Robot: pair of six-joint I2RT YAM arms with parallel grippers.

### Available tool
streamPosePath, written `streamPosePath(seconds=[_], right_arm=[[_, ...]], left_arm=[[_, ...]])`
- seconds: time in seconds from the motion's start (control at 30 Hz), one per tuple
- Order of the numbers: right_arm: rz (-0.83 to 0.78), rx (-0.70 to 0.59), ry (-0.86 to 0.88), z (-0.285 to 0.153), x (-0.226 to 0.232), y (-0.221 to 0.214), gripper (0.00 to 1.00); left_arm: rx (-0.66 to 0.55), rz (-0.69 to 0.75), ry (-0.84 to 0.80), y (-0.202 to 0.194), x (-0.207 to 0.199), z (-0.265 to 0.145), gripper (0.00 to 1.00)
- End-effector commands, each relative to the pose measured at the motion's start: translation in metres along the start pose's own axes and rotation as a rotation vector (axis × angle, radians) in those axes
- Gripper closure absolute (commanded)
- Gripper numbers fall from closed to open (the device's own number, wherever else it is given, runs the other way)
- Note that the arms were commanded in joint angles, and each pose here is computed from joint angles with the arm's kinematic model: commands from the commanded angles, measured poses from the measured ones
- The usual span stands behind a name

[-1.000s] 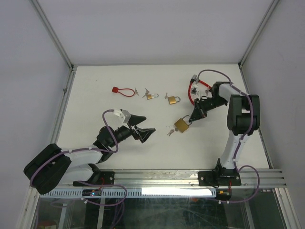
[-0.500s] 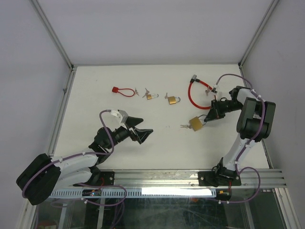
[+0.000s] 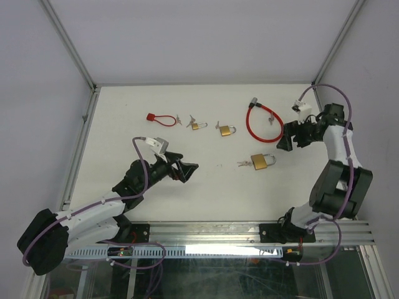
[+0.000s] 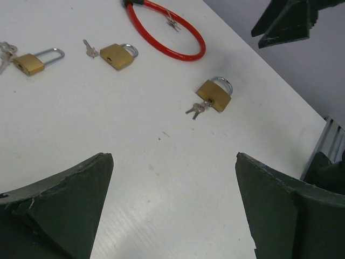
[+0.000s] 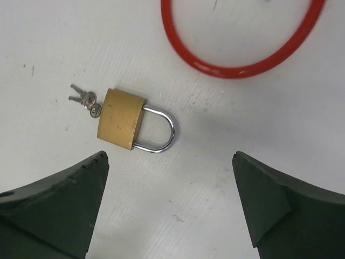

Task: Lock with the key
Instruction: Place the lock at the center of the board, then reset both arms

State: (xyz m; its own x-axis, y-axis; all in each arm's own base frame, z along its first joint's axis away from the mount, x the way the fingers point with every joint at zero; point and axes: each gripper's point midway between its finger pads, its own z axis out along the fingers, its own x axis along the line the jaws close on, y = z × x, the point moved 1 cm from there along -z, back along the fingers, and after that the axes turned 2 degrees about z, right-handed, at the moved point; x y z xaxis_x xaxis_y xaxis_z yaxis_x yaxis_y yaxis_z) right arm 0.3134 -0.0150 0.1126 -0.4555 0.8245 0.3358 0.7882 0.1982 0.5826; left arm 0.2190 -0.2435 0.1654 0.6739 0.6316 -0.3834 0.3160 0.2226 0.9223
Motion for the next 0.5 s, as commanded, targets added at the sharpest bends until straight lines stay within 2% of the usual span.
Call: streamPosePath(seconds=[0.0, 0.07, 0.17, 0.33, 0.47], right_arm=[[-0.289, -0.273, -0.227, -0.06, 0.007, 0.062, 0.0], [-0.376, -0.404, -0.305, -0.089, 0.022, 0.085, 0.0], [-0.282, -0.628, -0.374, -0.135, 0.05, 0.117, 0.0], [-0.247, -0.728, -0.171, -0.172, 0.111, 0.148, 0.0], [-0.275, -0.758, -0.105, -0.193, 0.139, 0.158, 0.0]], left_arm=[[-0.06, 0.042, 0.084, 0.051, -0.002, 0.006, 0.01], [-0.085, 0.058, 0.103, 0.07, -0.003, 0.004, 0.01], [-0.132, 0.072, 0.105, 0.104, -0.01, 0.002, 0.01], [-0.227, 0.135, 0.138, 0.183, -0.029, -0.01, 0.01], [-0.256, 0.178, 0.101, 0.223, -0.051, -0.021, 0.01]])
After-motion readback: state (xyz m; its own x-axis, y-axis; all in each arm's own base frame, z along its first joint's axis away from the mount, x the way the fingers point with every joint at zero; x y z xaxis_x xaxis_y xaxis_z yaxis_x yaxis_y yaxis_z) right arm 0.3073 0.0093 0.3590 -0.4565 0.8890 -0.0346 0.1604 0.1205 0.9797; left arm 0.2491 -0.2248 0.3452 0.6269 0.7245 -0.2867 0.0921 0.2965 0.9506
